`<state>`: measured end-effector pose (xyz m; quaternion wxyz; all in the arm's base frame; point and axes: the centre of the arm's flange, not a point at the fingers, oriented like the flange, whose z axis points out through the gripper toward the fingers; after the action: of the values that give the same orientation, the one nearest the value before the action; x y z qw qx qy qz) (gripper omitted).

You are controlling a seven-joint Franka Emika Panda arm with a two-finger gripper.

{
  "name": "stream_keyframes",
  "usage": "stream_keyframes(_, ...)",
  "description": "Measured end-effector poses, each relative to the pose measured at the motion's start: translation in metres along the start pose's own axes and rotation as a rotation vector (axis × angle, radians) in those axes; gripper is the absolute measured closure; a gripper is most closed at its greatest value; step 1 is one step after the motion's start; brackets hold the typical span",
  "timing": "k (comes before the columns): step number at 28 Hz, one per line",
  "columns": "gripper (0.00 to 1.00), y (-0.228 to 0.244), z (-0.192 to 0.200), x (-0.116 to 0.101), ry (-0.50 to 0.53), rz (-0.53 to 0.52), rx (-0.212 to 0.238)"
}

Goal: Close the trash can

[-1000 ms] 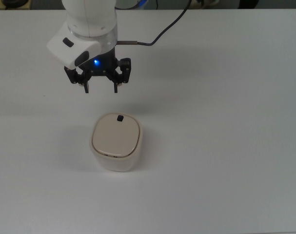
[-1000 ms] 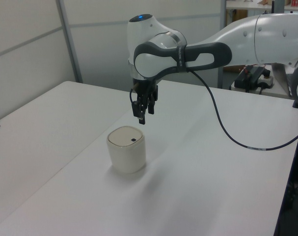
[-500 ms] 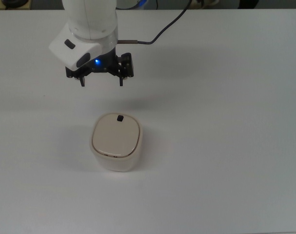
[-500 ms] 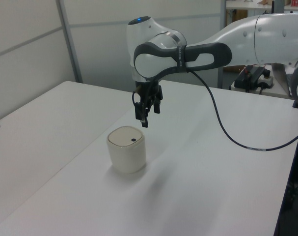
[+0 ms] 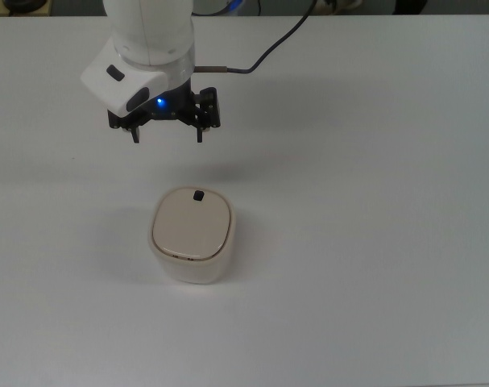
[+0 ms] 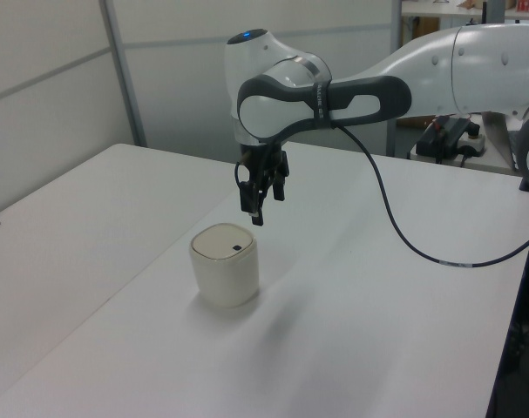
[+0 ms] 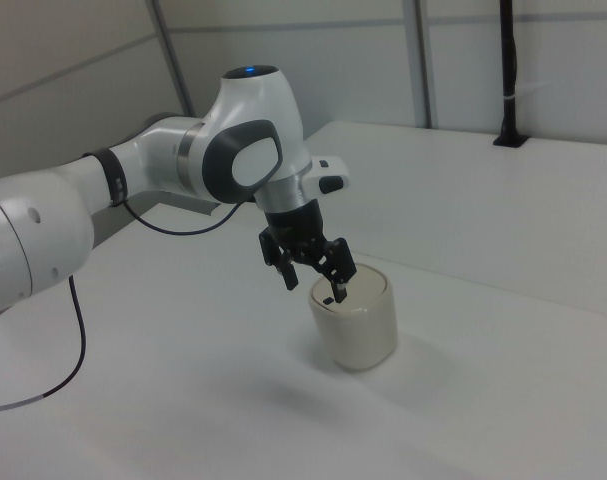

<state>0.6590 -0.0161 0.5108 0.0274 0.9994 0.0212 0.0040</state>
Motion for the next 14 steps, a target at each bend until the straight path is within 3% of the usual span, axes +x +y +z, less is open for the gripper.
stream_keyframes(14,0.00,0.0019,0.0001,-0.0002,-0.001,0.003,-0.001)
